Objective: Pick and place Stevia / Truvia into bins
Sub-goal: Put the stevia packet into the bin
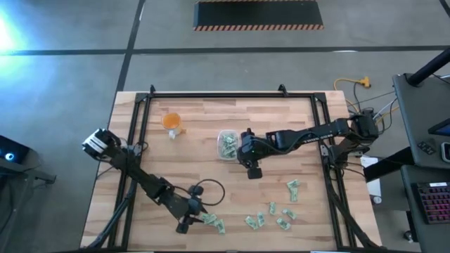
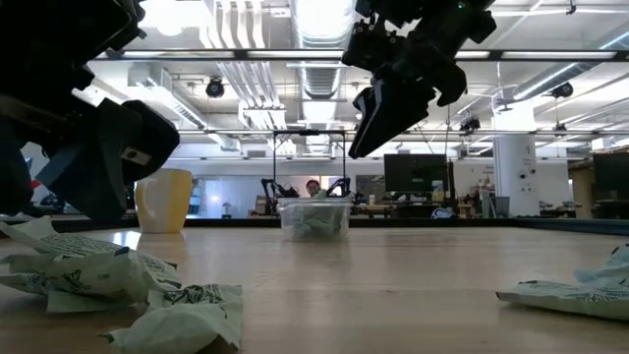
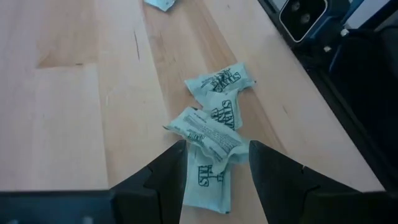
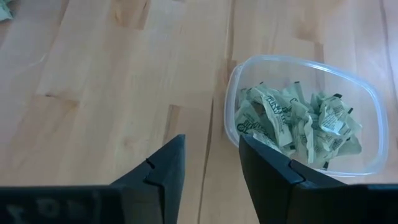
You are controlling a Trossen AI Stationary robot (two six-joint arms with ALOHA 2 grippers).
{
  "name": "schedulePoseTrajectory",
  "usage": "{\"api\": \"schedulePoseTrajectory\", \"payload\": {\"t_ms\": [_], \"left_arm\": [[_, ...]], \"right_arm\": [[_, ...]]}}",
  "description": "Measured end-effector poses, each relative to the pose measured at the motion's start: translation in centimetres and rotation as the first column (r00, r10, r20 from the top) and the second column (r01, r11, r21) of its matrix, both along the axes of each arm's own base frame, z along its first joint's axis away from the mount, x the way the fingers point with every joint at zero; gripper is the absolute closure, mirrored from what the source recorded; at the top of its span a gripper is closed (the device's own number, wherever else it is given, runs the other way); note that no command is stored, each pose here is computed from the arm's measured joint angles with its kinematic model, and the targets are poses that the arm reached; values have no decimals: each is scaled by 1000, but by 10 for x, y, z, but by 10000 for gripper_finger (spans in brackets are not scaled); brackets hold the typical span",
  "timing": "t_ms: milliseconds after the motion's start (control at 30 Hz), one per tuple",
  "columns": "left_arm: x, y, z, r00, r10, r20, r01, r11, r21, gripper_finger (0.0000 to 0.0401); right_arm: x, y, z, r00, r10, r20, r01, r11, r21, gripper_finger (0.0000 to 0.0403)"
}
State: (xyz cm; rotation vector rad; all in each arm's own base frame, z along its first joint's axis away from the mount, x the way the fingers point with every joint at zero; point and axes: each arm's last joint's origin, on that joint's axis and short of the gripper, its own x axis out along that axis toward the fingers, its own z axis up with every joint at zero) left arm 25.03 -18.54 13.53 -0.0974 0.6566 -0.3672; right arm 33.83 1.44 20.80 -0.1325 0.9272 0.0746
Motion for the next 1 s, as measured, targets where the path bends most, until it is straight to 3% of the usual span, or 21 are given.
{"api": "schedulePoseTrajectory", "payload": {"t_ms": [1000], "left_arm": [[0, 0, -3, 1000, 16, -2, -16, 1000, -4, 265]], "right_arm": [[0, 0, 0, 1000, -6, -1, 6, 1000, 6, 273]]}}
